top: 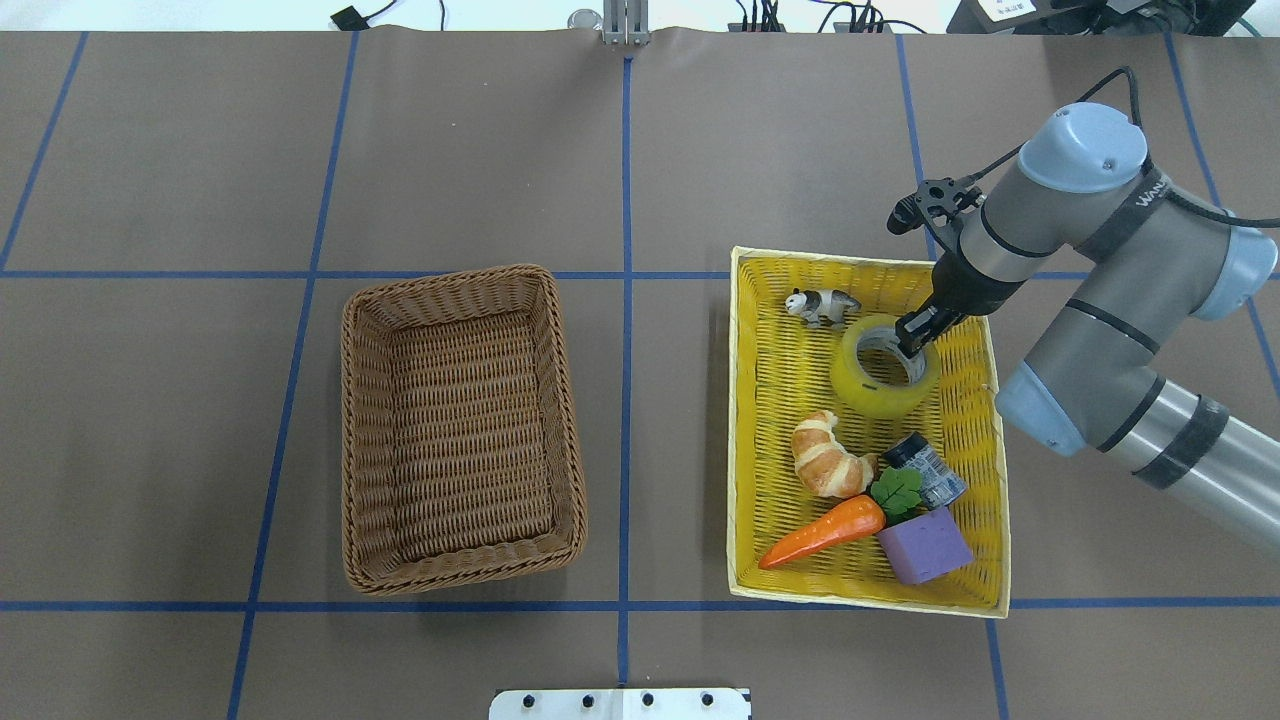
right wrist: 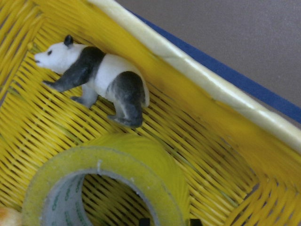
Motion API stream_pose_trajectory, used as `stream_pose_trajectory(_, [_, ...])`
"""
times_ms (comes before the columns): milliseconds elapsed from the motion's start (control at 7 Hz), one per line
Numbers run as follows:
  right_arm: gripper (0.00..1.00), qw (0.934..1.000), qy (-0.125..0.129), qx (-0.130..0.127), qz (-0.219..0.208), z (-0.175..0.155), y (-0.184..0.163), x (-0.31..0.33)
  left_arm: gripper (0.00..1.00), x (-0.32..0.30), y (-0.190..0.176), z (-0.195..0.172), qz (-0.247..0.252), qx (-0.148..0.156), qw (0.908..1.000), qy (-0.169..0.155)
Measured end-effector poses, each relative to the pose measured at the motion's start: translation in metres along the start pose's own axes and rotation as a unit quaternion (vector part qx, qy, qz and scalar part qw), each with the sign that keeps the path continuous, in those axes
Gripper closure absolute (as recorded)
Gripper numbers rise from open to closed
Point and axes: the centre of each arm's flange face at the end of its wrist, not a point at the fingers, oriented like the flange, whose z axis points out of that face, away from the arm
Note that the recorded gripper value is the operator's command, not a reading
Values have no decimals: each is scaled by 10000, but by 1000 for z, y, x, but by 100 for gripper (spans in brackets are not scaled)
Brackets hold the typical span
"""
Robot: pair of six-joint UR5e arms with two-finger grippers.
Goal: Move tape to another basket
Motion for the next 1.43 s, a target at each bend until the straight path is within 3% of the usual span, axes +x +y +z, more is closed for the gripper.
stream_pose_trajectory(286, [100, 9994, -208, 271, -14, -39, -6, -4, 2, 1, 0, -1, -7, 12, 10000, 1])
stream_pose_trajectory(714, [100, 9907, -925, 860, 514, -112, -17, -21, 3, 15, -20, -9, 131, 134, 9998, 79])
stream_pose_trajectory(857, [100, 9841, -1105, 1179, 734, -120, -22, -39, 3, 28, -30, -11, 97, 189, 9994, 268])
stream_pose_trajectory(1143, [100, 9680, -1449, 1754, 1063, -119, -23, -73, 3, 66, -51, -16, -527, 589, 9942, 730])
stream_pose_trajectory(1429, [100, 9488, -1908, 2164, 1290, -122, -19, -96, 3, 108, -53, -11, -960, 1082, 9799, 1375])
